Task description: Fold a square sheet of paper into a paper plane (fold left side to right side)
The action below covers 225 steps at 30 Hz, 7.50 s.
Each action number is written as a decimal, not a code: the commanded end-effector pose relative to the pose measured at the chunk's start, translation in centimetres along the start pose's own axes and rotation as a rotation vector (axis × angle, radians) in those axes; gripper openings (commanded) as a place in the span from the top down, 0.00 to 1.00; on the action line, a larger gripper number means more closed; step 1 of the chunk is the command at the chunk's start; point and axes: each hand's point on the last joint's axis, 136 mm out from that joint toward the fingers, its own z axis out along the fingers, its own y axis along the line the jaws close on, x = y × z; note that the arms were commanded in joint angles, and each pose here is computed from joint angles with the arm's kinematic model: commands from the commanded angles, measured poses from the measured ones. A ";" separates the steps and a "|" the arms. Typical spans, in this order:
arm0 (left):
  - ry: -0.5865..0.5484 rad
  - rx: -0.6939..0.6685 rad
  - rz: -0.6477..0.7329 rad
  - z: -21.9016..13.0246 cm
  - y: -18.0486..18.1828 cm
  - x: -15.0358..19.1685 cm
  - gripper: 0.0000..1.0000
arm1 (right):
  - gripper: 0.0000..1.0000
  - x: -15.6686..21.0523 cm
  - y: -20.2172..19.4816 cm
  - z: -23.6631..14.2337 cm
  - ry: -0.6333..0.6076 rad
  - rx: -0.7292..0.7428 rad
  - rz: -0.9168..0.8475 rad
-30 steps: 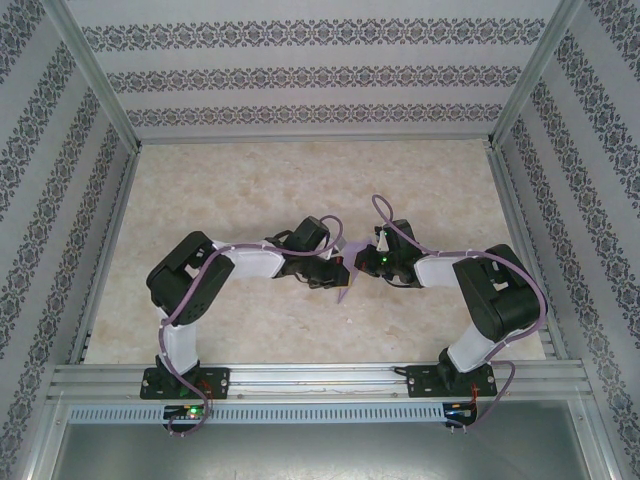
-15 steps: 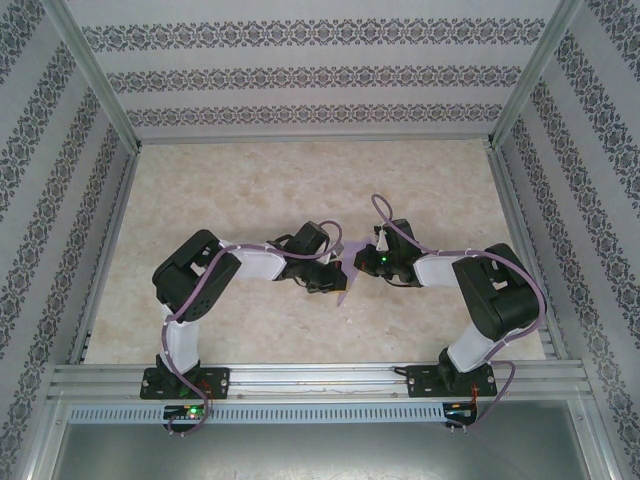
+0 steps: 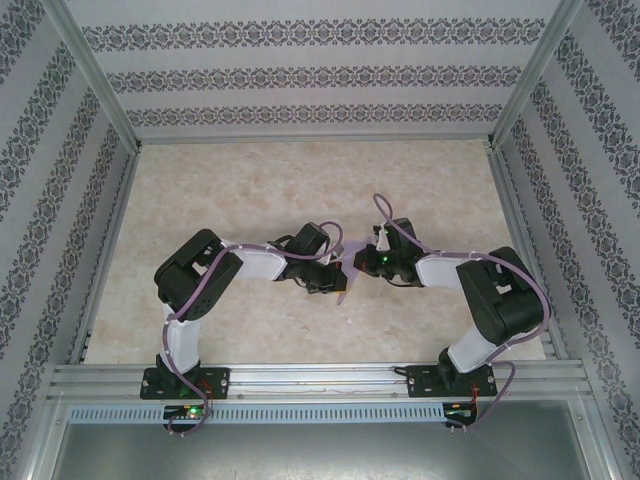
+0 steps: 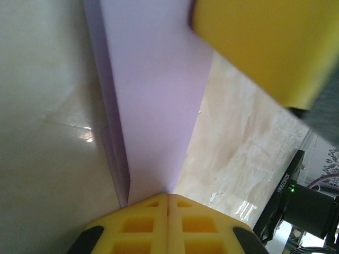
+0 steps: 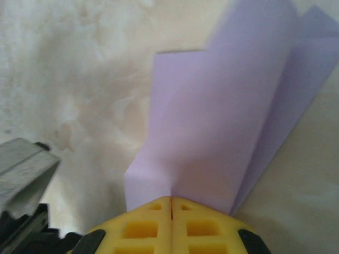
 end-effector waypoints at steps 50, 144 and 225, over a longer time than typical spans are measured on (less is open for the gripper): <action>0.128 -0.316 -0.048 -0.9 8.2 5.3 1.00 | 1.00 0.8 -2.7 1.4 0.010 -0.006 -0.023; 0.056 -0.183 -0.007 -1.8 3.6 3.2 0.95 | 1.00 5.8 -3.0 2.5 0.140 0.102 0.140; 0.117 -0.047 -0.067 -1.5 2.3 5.5 0.93 | 1.00 7.6 -5.2 4.2 0.267 0.184 0.100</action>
